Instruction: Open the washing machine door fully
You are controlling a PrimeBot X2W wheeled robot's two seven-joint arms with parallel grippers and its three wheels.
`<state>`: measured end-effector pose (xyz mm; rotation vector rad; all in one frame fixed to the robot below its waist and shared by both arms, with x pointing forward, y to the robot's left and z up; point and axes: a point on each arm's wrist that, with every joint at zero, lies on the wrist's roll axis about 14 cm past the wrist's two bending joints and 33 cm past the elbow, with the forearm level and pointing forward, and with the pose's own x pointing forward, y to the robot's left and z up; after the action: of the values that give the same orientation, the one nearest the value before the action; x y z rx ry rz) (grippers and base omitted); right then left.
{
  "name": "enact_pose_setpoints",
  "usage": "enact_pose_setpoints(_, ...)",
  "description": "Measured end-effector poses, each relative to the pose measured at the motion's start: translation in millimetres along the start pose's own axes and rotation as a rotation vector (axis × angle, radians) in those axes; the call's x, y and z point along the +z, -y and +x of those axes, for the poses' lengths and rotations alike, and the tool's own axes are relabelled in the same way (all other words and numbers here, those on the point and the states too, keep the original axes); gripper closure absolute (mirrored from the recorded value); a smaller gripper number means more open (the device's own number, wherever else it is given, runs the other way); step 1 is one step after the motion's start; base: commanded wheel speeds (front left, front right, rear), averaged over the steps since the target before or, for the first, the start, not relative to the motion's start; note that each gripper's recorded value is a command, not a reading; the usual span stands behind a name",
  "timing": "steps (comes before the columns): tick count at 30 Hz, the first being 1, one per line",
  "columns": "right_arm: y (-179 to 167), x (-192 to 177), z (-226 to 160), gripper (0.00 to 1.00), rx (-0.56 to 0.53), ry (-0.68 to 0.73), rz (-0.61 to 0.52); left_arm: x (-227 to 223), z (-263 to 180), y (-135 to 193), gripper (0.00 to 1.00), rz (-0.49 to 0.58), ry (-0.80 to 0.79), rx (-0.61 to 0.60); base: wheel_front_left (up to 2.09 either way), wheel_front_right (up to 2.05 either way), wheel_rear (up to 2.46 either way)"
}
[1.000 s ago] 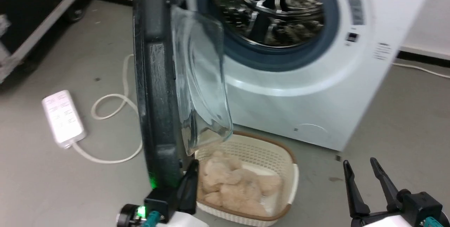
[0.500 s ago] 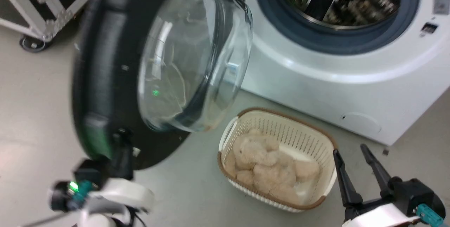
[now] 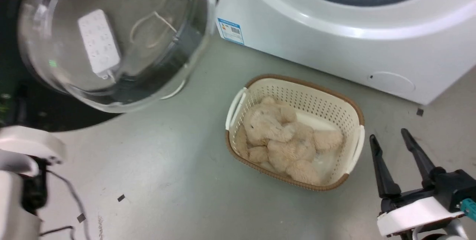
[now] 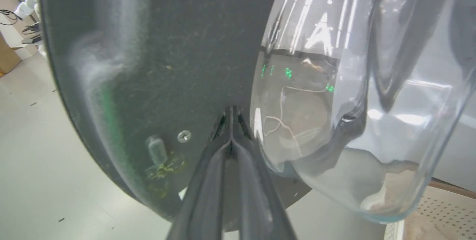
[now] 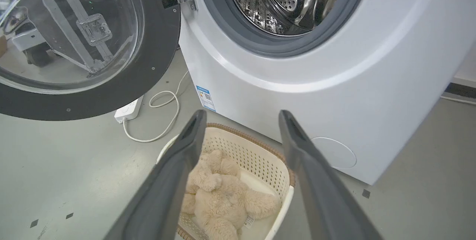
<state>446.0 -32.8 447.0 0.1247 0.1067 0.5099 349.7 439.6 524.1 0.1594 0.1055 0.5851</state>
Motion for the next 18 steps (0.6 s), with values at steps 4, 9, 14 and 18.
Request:
enact_pose_setpoints(4, 13, 1, -4, 0.0, -0.034, 0.002, -0.008, -5, 14, -7, 1.0, 0.015, -0.012, 0.017, 0.0, 0.0, 0.0)
enact_pose_setpoints(9, 17, 7, -7, 0.0, -0.047, 0.014, -0.019, -6, 16, -6, 1.0, 0.009, 0.006, 0.012, 0.0, 0.0, 0.0)
enact_pose_setpoints(14, 22, 25, -11, 0.0, -0.069, 0.065, -0.045, 8, 11, 9, 1.0, -0.055, 0.074, -0.025, 0.0, 0.0, 0.0)
enact_pose_setpoints(18, 25, 51, -18, 0.0, -0.102, 0.144, -0.062, 39, 0, 34, 1.0, -0.075, 0.18, -0.105, 0.0, 0.0, 0.0)
